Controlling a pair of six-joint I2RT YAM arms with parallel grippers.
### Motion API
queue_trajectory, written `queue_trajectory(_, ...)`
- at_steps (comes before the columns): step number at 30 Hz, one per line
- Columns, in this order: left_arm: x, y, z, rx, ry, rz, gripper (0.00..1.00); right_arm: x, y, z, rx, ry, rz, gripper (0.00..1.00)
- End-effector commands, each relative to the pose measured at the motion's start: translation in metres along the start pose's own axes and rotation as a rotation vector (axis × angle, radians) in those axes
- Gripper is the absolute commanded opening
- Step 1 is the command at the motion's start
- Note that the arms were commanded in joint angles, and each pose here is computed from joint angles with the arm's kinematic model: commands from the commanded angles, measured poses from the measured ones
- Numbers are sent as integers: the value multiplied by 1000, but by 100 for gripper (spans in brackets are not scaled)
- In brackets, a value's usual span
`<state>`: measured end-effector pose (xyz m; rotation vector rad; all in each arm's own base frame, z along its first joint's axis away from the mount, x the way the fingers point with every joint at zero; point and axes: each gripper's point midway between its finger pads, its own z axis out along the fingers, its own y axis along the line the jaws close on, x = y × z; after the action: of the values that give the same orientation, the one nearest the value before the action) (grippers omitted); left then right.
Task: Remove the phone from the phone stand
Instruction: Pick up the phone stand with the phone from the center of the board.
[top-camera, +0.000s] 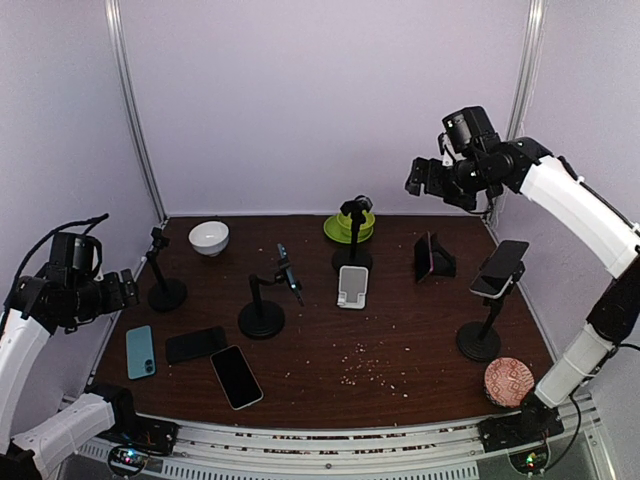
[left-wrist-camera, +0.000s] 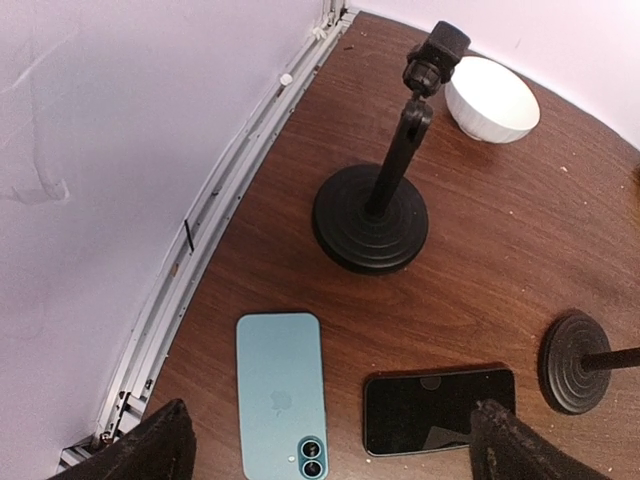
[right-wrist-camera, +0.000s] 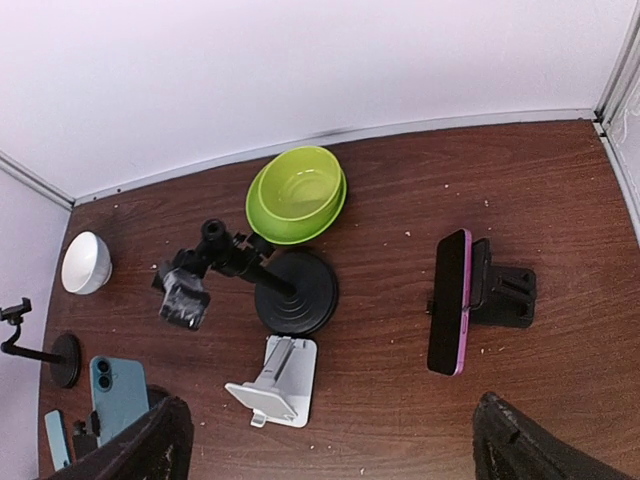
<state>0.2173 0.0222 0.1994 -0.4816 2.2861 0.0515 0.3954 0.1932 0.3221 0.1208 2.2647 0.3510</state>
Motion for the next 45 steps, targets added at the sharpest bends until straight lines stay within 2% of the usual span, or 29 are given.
queue_trajectory(1,-9,5,-1,-24,-46,-14,98,0,-25,21,76,92,7,97)
queue_trajectory(8,-8,4,3,-32,-25,-8,98,-9,-49,48,138,153,50,96)
queue_trajectory(15,-8,-5,9,-2,7,17,98,9,-66,78,168,260,68,96)
queue_trajectory(20,-25,-31,4,117,-7,100,98,20,-75,94,189,315,64,95)
queue_trajectory(24,-35,-65,-1,288,-13,79,98,28,-77,104,193,343,81,95)
queue_trajectory(26,-35,-72,5,315,4,63,98,30,-76,107,183,347,91,95)
queue_trajectory(30,-34,-109,5,510,21,176,98,33,-74,111,168,351,100,95)
queue_trajectory(36,-39,-134,13,629,2,254,96,49,-76,118,165,391,101,95)
queue_trajectory(40,-38,-155,14,735,10,244,94,59,-78,120,164,419,92,94)
queue_trajectory(45,-28,-167,15,774,37,291,94,72,-80,125,162,461,88,94)
